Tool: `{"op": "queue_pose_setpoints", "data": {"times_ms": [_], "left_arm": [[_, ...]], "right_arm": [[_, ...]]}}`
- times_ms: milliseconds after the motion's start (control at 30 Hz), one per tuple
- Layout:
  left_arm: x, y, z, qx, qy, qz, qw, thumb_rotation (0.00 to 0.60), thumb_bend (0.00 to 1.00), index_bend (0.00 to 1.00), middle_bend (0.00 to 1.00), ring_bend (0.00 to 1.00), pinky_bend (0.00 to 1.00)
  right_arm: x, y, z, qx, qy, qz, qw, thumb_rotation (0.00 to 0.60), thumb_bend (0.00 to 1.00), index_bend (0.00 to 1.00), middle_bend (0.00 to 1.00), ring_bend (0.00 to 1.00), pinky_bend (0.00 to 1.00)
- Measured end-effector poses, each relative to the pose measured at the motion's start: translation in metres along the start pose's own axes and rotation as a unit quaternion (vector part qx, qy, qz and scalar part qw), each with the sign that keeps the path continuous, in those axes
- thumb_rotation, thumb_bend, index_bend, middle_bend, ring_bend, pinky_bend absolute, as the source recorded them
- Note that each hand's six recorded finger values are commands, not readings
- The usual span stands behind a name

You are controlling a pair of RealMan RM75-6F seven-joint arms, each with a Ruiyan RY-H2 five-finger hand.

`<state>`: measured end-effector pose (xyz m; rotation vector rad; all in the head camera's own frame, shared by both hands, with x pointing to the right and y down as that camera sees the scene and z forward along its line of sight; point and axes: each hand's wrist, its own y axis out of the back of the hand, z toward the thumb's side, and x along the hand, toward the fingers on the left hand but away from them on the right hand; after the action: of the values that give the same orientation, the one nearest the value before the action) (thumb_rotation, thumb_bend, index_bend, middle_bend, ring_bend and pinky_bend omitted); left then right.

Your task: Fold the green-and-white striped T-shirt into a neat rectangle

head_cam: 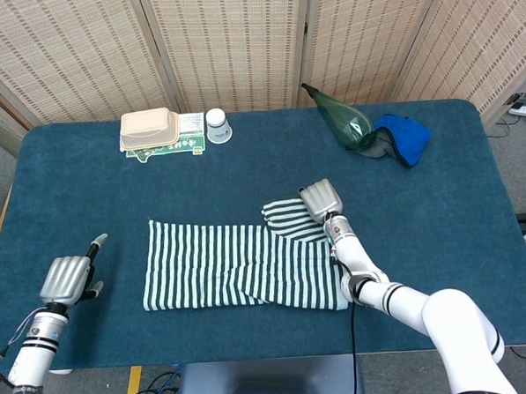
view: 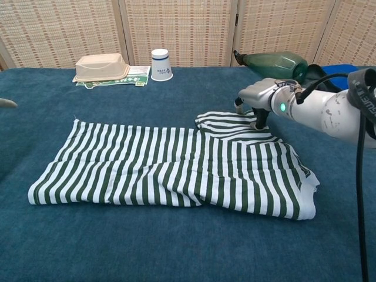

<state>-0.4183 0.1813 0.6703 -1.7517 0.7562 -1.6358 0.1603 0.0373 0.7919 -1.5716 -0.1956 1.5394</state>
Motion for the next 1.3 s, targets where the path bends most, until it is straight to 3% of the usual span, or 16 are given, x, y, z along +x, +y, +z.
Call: {"op": "queue_pose_setpoints", "data": {"times_ms": [400,767,1300], "left_arm": [[0.001,-0.002,0.002,-0.002,-0.003,-0.002,1.0000,0.600,0.32,0.00,0.87,0.81,0.96],[0.002,-0.003,0.005,-0.004,-0.007,-0.002,1.0000,0.600,0.32,0.00,0.87,0.81,0.96],[0.001,-0.005,0.005,-0.006,-0.007,-0.005,0.9999,0.600,0.32,0.00,0.87,0.81,0.96]], "right_arm": [[0.006,-0.005,-0.001,-0.007,0.011,-0.005,0.9999,0.600,0.40,0.52,0.94,1.00,1.00],[0.011,-0.006,-0.001,-0.008,0.020,-0.022,0.9995,0.600,0.41,0.60,0.95,1.00,1.00],[0.013,-0.005,-0.002,-0.017,0.023,-0.042,0.9987,0.600,0.55,0.68,0.96,1.00,1.00]]}}
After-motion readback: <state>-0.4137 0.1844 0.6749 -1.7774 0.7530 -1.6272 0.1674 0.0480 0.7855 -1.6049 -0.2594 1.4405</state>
